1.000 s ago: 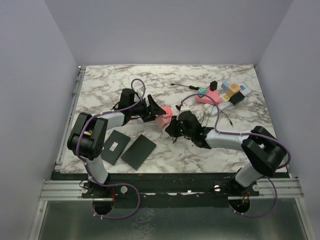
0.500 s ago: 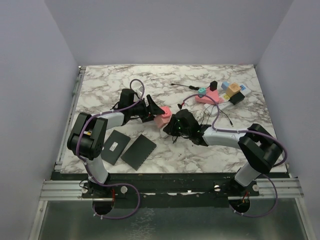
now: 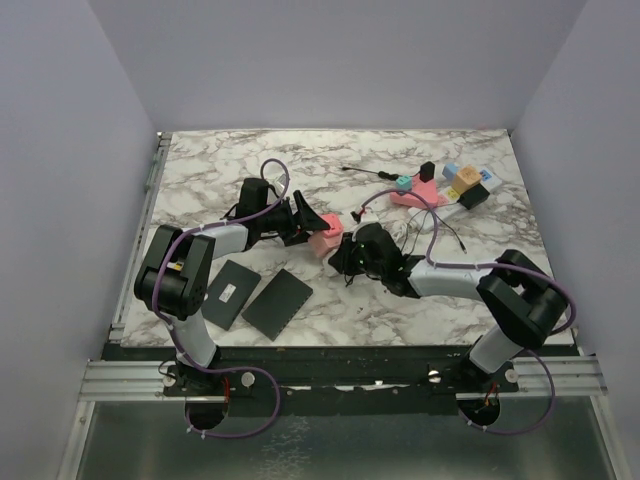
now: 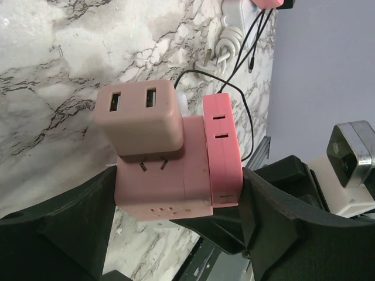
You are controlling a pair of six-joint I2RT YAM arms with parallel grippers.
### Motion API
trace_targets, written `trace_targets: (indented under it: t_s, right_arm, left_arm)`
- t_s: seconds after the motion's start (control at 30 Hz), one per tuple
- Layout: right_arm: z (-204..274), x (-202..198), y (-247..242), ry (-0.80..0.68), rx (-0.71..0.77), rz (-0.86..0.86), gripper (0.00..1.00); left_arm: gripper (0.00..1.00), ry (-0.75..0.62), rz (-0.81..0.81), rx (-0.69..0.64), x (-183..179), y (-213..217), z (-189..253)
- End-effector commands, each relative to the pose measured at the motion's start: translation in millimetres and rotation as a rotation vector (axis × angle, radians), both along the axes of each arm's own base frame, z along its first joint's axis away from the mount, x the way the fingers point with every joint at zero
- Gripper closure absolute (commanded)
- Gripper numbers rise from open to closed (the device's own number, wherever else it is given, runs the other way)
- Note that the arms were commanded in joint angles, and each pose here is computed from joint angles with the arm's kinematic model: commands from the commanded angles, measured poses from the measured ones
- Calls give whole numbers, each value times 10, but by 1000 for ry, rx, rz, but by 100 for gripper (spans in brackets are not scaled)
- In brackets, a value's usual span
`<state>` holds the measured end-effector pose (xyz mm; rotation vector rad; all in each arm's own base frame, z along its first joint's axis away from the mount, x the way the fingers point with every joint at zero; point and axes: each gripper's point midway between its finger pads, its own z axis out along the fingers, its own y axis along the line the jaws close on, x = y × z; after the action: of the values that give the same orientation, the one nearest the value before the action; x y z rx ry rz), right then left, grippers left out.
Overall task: Pull the plug off the socket
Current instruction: Remove the plug from the socket.
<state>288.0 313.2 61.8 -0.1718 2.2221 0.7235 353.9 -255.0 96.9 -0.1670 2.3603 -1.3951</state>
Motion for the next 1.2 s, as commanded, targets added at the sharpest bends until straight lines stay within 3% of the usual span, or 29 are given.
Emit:
trace_targets:
  t_s: [0.0, 0.4, 0.63, 0.93, 1.17]
  right_arm:
    - [81, -23, -97, -110, -84, 84, 100]
    - [158, -117, 3, -200, -114, 233, 100]
    - [186, -43, 13, -180, -114, 182, 100]
    - [85, 42, -28, -8, -56, -36, 100]
    - [-18, -44, 85, 134, 25, -85, 100]
  left_arm:
    - [72, -119, 112, 92, 393, 290, -53]
    - [72, -93, 131, 91, 433, 365, -121]
    - [72, -85, 137, 95, 440, 380, -152]
    - [72, -85, 150, 99, 449, 408, -156]
    - [72, -83, 160, 102, 460, 432, -166]
